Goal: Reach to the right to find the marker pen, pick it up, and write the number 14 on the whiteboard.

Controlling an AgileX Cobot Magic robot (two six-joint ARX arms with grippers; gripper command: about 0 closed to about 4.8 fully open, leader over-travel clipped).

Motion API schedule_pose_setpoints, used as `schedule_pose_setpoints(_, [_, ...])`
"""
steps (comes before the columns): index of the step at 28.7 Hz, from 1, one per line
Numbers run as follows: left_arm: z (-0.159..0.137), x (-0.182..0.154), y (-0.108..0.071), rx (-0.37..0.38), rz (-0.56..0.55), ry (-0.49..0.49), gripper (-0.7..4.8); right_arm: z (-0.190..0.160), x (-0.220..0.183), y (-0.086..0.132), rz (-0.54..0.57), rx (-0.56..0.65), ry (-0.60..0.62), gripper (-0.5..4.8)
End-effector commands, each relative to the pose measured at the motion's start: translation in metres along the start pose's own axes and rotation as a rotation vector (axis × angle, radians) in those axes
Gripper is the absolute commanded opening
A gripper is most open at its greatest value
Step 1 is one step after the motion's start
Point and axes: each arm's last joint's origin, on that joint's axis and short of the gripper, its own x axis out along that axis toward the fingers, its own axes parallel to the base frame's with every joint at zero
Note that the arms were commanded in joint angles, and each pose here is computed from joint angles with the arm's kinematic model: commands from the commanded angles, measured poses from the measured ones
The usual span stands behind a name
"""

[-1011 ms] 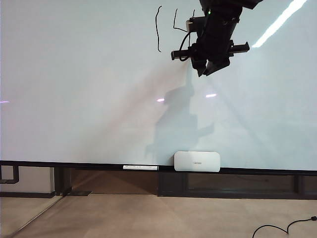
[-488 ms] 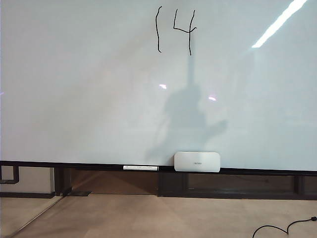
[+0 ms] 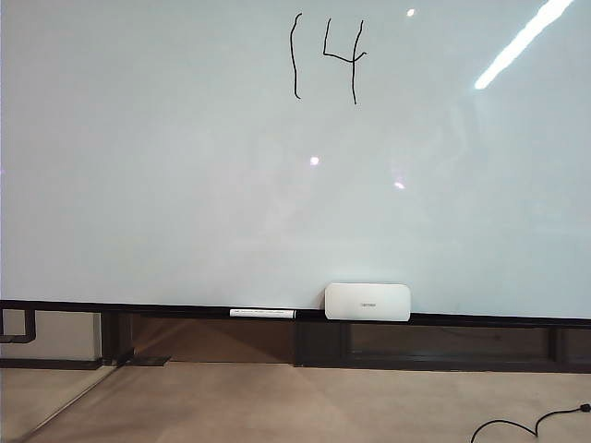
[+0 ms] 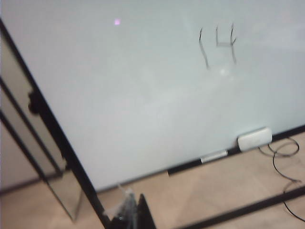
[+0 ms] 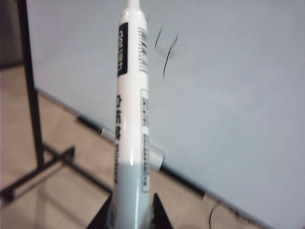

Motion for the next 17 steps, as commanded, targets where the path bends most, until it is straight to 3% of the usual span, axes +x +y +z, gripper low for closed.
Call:
schedule_pose_setpoints(1, [-0.002, 0.004, -0.019, -0.094, -0.038, 0.022, -0.06, -0.015, -0.019, 0.003, -0.011, 0.079, 0.041, -0.02])
schedule_pose_setpoints(9, [-0.017, 0.005, -0.055, -0.212, 0.029, -0.012, -0.06, -0.032, -0.052, 0.024, -0.066, 0.124, 0.007, -0.02])
schedule_pose_setpoints(17, [-0.017, 0.043, -0.063, -0.314, 0.019, -0.049, -0.06, -0.043, -0.043, 0.044, -0.136, 0.169, 0.054, -0.02])
